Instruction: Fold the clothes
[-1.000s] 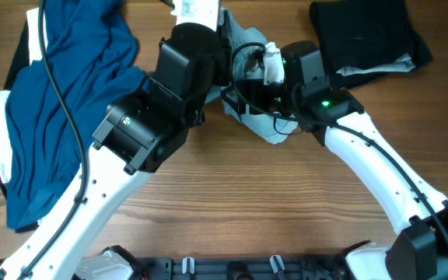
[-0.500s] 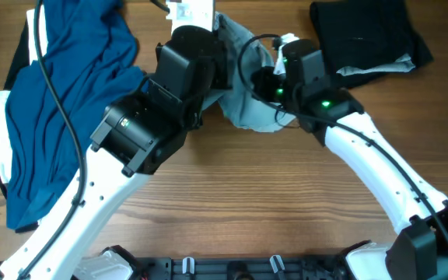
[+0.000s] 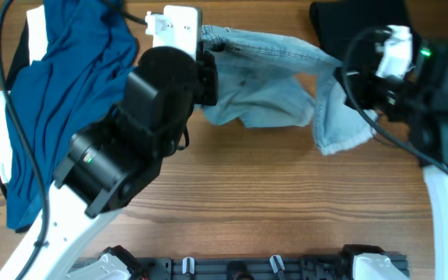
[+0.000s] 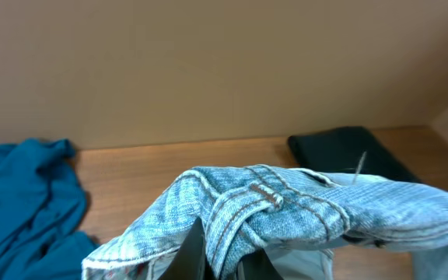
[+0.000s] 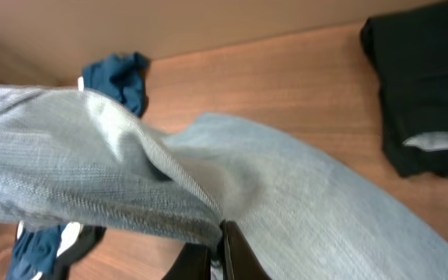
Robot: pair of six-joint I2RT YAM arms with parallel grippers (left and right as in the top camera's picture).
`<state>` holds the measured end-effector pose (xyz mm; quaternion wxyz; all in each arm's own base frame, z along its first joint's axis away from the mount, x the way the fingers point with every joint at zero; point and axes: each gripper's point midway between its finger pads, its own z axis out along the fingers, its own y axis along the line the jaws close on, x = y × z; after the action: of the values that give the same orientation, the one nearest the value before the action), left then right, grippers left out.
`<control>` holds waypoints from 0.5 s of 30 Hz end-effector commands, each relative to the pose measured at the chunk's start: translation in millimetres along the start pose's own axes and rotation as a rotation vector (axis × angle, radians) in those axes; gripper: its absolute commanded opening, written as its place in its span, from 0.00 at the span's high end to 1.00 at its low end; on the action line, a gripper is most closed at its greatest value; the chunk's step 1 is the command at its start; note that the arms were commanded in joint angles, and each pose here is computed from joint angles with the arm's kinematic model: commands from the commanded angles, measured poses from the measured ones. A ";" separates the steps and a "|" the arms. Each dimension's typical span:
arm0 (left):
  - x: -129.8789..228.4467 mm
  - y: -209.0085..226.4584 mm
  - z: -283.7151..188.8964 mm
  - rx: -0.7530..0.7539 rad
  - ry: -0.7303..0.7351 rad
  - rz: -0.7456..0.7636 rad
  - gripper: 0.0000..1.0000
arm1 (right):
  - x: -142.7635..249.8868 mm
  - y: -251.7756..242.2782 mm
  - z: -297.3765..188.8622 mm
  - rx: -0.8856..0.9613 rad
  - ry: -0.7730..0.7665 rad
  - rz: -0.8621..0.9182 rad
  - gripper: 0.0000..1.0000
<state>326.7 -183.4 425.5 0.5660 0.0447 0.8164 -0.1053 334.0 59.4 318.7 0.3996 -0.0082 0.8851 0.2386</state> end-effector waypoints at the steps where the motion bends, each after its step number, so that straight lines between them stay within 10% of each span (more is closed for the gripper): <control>1: -42.8 14.1 -51.8 -0.011 -0.163 -0.082 0.96 | -6.4 -16.3 -43.9 0.123 -0.062 -0.032 0.96; 15: -5.6 6.7 -135.6 0.149 -0.079 -0.095 0.96 | 37.7 17.6 -118.2 0.155 -0.028 -0.047 0.96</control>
<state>212.4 -188.7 445.5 0.5468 0.1294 0.8062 -0.1854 230.0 47.5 350.4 0.3902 -0.0080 0.8965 0.2099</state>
